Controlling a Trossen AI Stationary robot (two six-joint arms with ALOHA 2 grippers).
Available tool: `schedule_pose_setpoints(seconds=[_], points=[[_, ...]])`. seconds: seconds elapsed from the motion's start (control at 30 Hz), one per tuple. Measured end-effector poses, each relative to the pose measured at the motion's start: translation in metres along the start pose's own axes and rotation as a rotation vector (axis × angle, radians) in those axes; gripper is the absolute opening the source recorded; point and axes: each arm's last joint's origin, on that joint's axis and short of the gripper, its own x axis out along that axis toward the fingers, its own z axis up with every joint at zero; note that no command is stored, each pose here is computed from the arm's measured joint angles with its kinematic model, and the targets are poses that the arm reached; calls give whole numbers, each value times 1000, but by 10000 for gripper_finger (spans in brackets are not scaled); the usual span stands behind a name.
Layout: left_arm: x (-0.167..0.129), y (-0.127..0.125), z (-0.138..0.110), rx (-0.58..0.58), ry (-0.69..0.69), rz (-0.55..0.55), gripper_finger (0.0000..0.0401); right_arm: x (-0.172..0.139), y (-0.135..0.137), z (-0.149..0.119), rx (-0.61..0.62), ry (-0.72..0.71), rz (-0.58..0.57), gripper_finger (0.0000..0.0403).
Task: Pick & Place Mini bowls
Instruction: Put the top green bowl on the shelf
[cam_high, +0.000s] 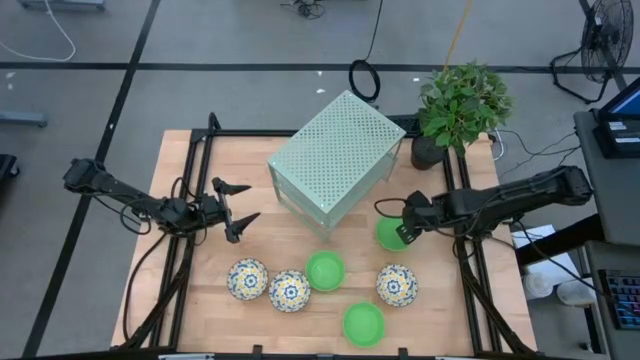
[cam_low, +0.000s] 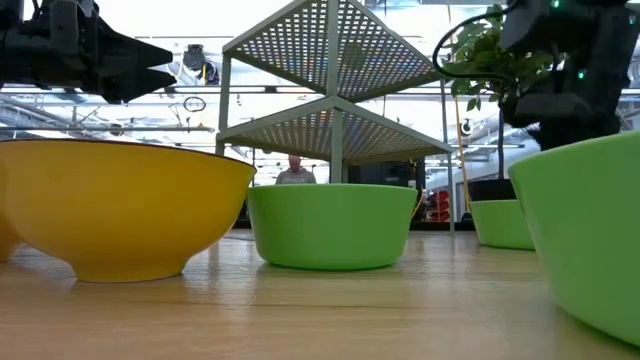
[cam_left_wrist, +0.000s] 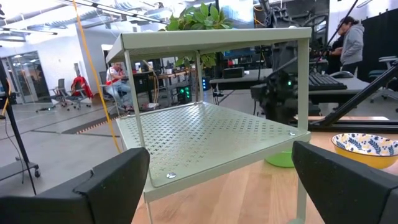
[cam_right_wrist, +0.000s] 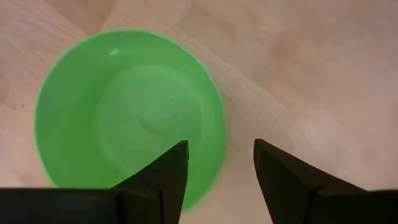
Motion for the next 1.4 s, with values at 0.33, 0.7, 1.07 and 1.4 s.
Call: schedule_pose_setpoints(seconds=[0.33,0.7,1.07,1.4], points=[[0,0,0,0,0,0,397,14,-5,-6,1,4,16,169],[0,0,0,0,0,0,397,17,-7,-8,-4,20,15,129],[0,0,0,0,1,0,397,15,-6,-9,-33,63,58,6],[0,0,0,0,1,0,397,-23,7,6,-70,-51,211,3]])
